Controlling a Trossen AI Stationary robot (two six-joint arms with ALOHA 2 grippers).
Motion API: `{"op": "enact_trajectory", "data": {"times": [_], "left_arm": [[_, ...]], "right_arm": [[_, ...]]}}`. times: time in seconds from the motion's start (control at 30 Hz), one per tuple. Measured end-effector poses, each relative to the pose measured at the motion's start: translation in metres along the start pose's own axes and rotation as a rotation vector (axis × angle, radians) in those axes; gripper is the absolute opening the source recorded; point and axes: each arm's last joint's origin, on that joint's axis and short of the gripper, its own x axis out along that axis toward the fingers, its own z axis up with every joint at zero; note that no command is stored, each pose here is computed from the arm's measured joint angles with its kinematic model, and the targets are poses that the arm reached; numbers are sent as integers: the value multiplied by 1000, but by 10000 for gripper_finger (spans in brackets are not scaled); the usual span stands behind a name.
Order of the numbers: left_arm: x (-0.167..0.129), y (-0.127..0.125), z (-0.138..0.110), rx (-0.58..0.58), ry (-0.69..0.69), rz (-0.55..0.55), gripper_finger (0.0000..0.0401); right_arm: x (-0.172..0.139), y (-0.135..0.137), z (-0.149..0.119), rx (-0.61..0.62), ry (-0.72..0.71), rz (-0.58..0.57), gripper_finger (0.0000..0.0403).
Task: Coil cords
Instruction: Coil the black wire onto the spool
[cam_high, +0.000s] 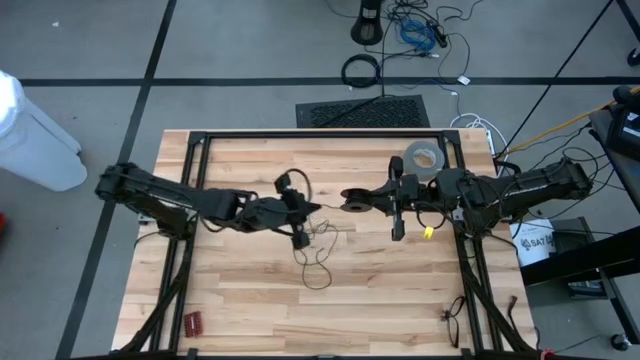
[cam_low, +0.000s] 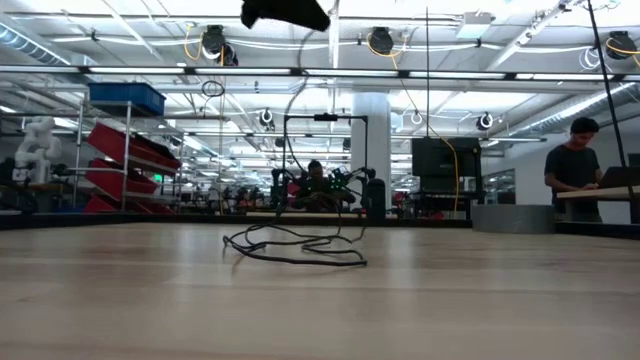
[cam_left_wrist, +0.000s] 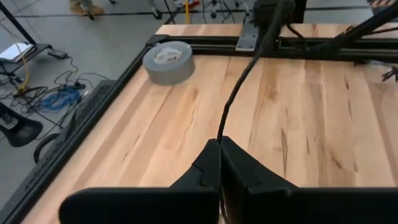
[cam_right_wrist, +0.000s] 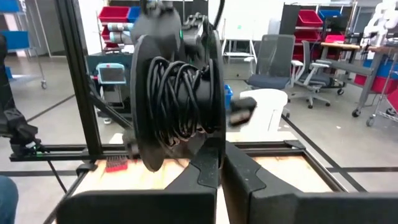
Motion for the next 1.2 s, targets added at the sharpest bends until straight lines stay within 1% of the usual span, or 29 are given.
{"op": "enact_trajectory", "data": {"times": [0.3, 0.47, 0.67, 0.9, 1.03, 1.1, 1.2], "left_arm": [[-44, 23, 13, -22, -40, -4, 1], [-58, 30, 17, -34, -63, -12, 1], [-62, 31, 20, -51, -93, -17, 1], [-63, 31, 29, -97, -177, -30, 1], [-64, 30, 33, -118, -215, -58, 1], [-62, 30, 35, -138, -227, -61, 1], [-56, 31, 35, -209, -228, -63, 1]], "right_arm": [[1, -5, -6, -14, 59, -22, 0], [1, -5, -8, -21, 83, -22, 0], [4, -9, -15, -42, 135, -37, 0], [17, -16, -30, -97, 219, -74, 0], [25, -22, -37, -131, 249, -104, 0], [29, -24, -41, -157, 271, -131, 0], [36, -26, -47, -195, 290, -198, 0]]}}
